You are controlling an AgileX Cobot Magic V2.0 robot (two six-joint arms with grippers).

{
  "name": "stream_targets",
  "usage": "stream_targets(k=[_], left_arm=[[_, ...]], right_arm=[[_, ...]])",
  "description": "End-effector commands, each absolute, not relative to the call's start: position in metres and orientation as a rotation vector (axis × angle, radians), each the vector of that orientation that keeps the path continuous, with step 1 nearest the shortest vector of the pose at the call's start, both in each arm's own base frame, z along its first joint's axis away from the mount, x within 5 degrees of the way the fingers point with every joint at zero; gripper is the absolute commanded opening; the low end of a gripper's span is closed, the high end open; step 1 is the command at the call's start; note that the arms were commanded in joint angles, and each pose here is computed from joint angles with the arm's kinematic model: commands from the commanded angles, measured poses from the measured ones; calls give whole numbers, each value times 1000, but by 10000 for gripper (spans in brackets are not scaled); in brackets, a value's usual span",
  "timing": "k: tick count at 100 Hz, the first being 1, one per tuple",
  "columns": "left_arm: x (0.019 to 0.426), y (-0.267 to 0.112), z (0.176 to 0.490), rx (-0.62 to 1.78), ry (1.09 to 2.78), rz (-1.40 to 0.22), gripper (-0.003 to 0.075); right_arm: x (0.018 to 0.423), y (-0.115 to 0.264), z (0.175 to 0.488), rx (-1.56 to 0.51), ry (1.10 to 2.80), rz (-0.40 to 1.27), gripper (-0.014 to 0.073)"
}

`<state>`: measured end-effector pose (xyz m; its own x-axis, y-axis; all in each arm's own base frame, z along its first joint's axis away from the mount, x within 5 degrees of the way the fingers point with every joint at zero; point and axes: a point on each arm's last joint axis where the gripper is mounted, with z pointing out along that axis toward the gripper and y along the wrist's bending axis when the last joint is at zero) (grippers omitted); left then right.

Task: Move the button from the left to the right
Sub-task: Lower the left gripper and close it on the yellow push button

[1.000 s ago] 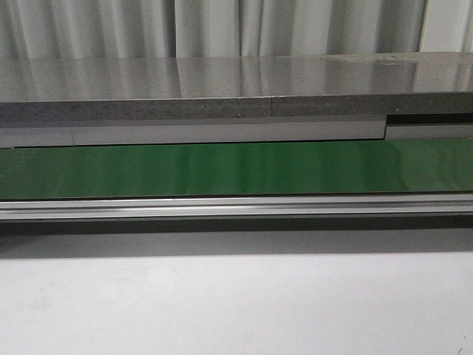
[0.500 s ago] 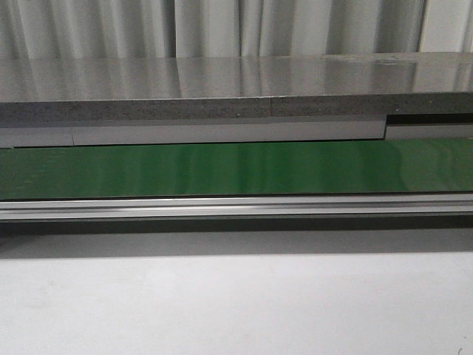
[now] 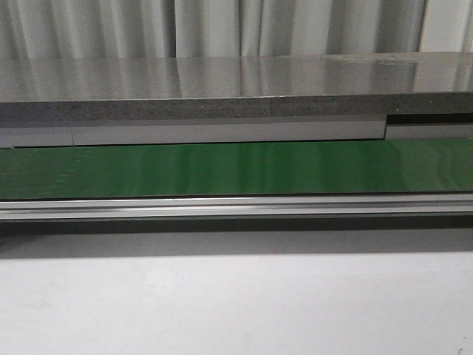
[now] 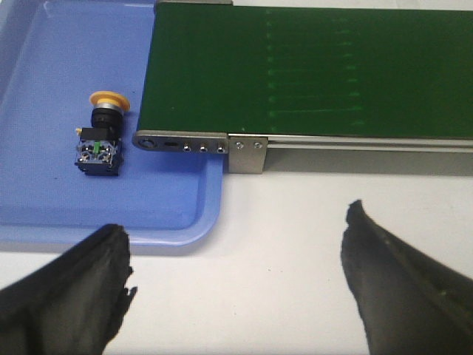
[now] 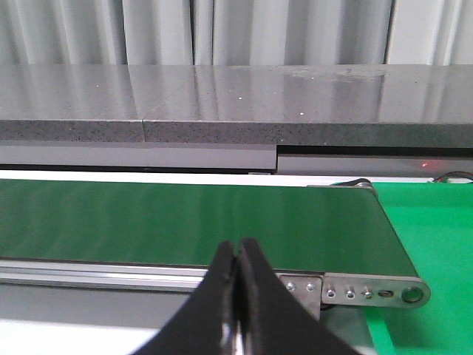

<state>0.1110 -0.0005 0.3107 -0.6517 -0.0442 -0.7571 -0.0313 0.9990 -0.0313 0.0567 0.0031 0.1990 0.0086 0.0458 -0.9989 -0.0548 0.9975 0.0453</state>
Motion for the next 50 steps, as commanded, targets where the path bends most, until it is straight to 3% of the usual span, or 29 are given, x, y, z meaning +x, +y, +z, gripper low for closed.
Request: stream_targets(k=[1, 25, 50], left_arm=[[117, -1, 327, -55, 2171, -34, 585], [129, 1, 329, -58, 2210, -5, 585], [173, 25, 351, -165, 2245, 123, 585]], right_arm=[[54, 3, 213, -16, 1451, 76, -68], [54, 3, 213, -16, 1451, 76, -68], [54, 3, 213, -16, 1451, 76, -68]])
